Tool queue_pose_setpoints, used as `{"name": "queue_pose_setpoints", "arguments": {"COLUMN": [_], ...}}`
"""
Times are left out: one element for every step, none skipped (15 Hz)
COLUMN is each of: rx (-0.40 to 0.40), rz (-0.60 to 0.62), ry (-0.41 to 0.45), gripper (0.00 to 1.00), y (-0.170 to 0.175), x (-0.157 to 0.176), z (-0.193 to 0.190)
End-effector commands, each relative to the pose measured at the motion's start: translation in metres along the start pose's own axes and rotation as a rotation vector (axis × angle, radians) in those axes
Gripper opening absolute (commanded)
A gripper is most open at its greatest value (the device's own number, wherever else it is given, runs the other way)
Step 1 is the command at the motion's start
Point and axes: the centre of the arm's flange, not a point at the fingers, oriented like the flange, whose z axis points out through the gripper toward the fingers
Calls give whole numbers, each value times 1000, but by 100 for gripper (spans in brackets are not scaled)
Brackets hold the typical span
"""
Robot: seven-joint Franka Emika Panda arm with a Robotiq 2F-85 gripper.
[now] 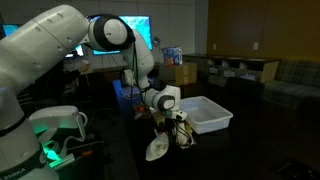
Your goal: Use the white cloth to move the objects to the left and put it in the white storage box
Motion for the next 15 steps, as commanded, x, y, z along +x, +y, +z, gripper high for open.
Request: {"name": "queue_pose_setpoints", "arguments": {"rx": [22,27,34,41,51,71,87,114,136,154,170,185,199,213,226], "rz": [-8,-14,-19,-19,-20,-22,-24,-21,-14,-6,0,3,15,21,28], "ry": [-7,-9,-10,-7,-5,-2,5,12,14,16,21,21,24,21,25], "gripper": [9,9,9,9,9,9,9,9,9,9,9,9,9,9,9], "y": [-35,-42,-50,-60,-68,-80,-90,-103,-115,-126,-138,-147,-159,-168,-177], "x": [-7,-12,-16,-19,-23,-26,-30,-33,-37,-41,-45,-48,-50,-53,-56], "z": [-4,-7,-8,-8,-9,-9,-9,-10,-11,-12,-14,-15,-16,-18,-20]}}
